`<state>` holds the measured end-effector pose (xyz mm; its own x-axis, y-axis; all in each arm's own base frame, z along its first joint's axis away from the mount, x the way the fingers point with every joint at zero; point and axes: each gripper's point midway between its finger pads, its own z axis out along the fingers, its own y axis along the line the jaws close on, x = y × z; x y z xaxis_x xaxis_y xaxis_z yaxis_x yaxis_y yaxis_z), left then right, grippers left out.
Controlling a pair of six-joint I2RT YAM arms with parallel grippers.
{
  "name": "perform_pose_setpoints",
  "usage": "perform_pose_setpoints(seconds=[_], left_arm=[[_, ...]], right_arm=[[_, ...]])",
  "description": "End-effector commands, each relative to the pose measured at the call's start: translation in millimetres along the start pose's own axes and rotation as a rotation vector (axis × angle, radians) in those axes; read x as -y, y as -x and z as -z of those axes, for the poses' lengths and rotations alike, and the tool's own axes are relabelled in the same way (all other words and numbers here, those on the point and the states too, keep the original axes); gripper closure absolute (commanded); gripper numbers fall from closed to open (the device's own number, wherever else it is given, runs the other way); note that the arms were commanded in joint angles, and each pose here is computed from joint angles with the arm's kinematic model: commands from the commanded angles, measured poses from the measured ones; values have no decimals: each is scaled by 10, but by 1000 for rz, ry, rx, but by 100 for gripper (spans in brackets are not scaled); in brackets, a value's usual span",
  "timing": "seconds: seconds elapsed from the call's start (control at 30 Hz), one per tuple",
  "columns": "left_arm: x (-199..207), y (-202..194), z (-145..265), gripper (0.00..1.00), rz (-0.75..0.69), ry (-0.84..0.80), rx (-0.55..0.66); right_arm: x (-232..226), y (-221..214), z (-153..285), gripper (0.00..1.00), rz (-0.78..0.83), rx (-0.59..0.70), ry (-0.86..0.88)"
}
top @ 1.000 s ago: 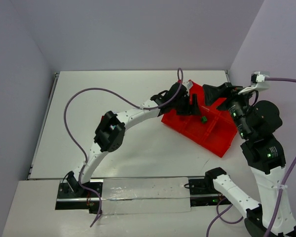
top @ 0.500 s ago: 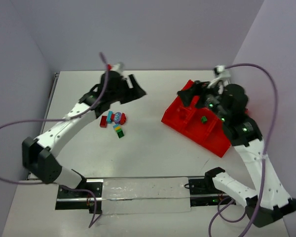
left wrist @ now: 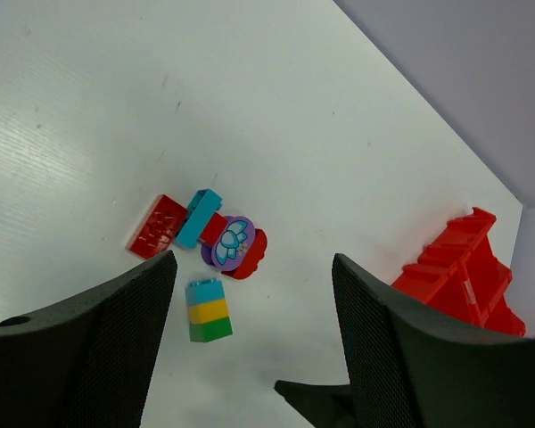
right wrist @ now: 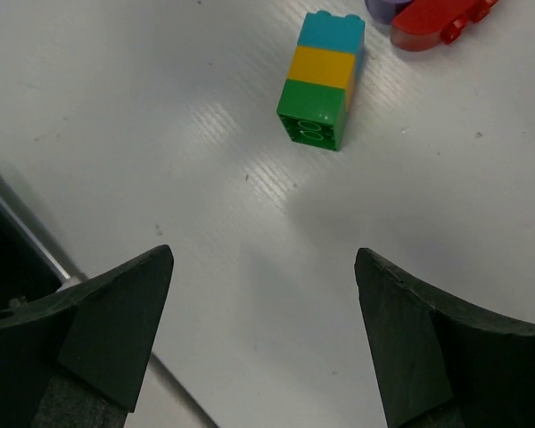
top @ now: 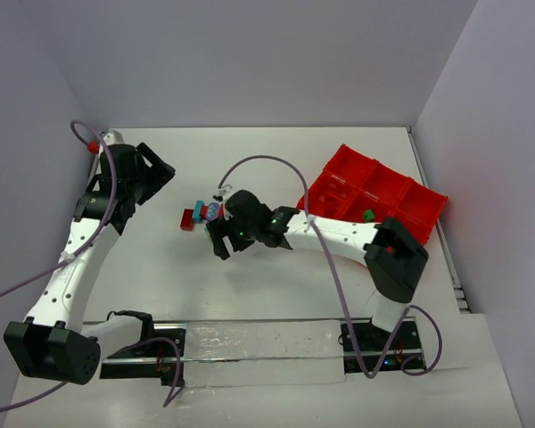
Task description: Sort the legos into containers by color
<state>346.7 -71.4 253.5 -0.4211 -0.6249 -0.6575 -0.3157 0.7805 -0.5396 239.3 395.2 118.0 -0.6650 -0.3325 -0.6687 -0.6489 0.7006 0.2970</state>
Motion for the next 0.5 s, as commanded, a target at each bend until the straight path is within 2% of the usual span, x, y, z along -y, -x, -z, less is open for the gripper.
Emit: perform_pose_setpoints(seconds=[0.0, 0.27, 0.47], left_arm=[[-58, 115, 88, 22, -1, 12, 23], [13, 65, 76, 20, 14, -37, 2], [70, 61, 87, 20, 15, -71, 0]], right_arm=[[56, 355, -253, 10, 18, 166, -61], [123, 315, -680, 14, 31, 171, -89], [103, 257, -837, 15, 54, 166, -102]])
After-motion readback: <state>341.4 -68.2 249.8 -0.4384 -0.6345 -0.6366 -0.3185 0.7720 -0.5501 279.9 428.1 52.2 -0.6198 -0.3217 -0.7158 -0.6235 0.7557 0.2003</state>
